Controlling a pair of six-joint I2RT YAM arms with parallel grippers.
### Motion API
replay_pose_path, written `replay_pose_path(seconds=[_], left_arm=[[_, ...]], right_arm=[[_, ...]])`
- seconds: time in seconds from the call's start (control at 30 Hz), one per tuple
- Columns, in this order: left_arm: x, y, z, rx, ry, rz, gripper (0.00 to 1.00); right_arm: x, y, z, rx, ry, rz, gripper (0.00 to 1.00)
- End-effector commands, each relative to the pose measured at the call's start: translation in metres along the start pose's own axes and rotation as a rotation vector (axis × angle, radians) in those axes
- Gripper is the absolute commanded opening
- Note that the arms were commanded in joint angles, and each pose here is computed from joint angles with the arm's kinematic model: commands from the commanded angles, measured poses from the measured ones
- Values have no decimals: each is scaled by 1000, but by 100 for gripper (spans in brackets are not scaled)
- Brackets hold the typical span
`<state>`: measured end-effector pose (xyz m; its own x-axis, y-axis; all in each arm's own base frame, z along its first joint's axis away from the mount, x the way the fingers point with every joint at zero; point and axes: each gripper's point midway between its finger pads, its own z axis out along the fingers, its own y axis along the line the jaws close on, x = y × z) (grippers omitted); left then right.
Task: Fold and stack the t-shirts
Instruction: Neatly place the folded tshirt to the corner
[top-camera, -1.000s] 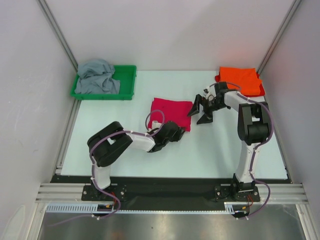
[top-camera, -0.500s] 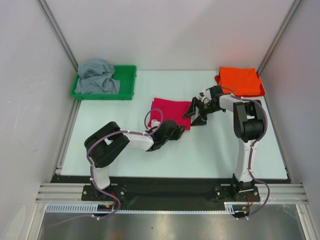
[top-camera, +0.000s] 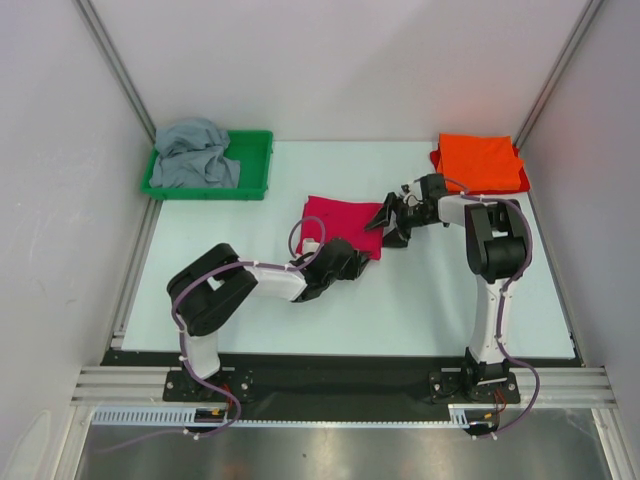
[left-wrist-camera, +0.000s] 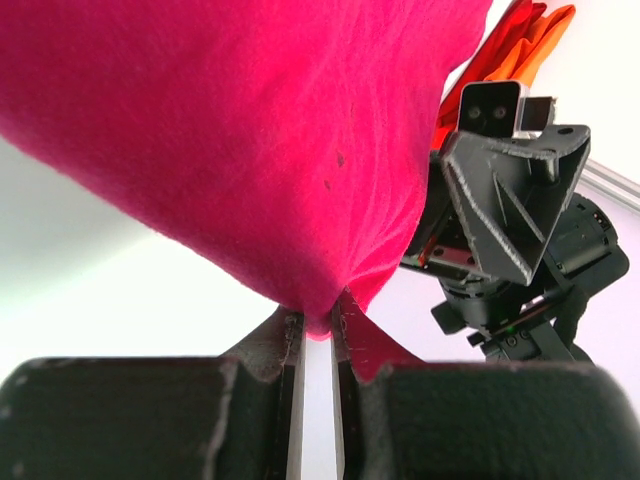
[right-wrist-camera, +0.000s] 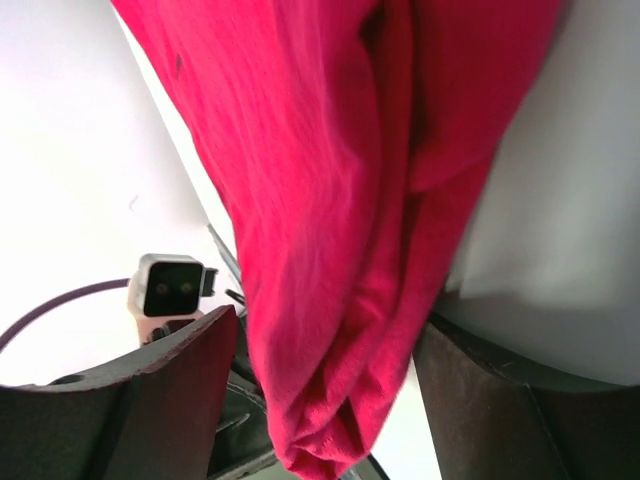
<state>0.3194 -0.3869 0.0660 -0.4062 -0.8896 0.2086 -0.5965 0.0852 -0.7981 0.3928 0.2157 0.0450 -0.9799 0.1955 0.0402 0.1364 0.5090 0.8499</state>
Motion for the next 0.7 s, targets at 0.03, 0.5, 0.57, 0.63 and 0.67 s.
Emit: replay_pose_path(seconds=[0.03,0.5,0.57,0.63,0.67], left_arm=[[11,-36,-18,68,55,-132,2],[18,-28,-14,41,96,-127,12],[20,-25,-16,30,113,-123,22],[21,-27,-21,30,126,-94,40],[22,-27,-23,4,126,-52,47]], right_arm=[[-14,-2,9,-16,-33,22,74],[-35,6,7,40,-73,-34,18],[-41,11,2,65,-91,-50,0],[-56,25,-8,97,-140,-123,0],[-55,21,-12,169,-143,-115,0]])
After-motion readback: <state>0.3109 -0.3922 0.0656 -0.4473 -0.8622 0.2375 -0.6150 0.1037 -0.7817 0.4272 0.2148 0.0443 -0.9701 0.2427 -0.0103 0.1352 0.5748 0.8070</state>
